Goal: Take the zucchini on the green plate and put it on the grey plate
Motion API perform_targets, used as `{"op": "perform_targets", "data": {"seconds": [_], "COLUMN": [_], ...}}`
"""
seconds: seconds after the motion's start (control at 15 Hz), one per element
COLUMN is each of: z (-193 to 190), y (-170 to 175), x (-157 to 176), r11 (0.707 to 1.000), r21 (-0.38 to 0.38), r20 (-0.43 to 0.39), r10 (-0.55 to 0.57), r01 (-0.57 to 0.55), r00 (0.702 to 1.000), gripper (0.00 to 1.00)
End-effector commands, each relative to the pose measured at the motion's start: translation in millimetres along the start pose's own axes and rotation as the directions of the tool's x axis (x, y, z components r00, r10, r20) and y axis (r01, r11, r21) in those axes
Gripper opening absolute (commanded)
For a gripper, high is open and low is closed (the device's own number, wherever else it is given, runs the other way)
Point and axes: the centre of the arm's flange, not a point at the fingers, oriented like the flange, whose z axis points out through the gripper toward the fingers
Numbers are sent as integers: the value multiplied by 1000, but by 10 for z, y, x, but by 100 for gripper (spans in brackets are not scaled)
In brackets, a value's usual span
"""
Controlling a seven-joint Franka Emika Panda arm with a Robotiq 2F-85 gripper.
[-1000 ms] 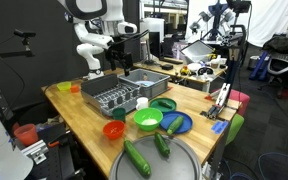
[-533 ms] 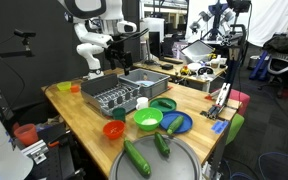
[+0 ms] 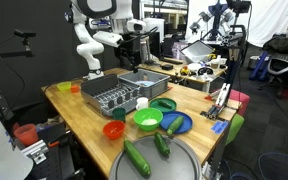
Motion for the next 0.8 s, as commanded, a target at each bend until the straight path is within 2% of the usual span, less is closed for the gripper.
{"op": "perform_targets", "data": {"seconds": [0.0, 0.27, 0.4, 0.6, 0.67, 0.73], "z": [164, 412, 552, 770, 713, 787], "y": [171, 388, 566, 772, 718, 754], "x": [493, 919, 1087, 1262, 1065, 1117], "r11": [995, 965, 939, 878, 912, 900], "r21": [68, 152, 130, 147, 113, 116], "r20": [18, 5, -4, 35, 9, 15], "r10": [74, 217, 322, 456, 395, 421], "r01": [-75, -215, -319, -456, -394, -420], "r00": [997, 976, 947, 889, 919, 907], "gripper": [100, 100, 100, 100, 100, 100]}}
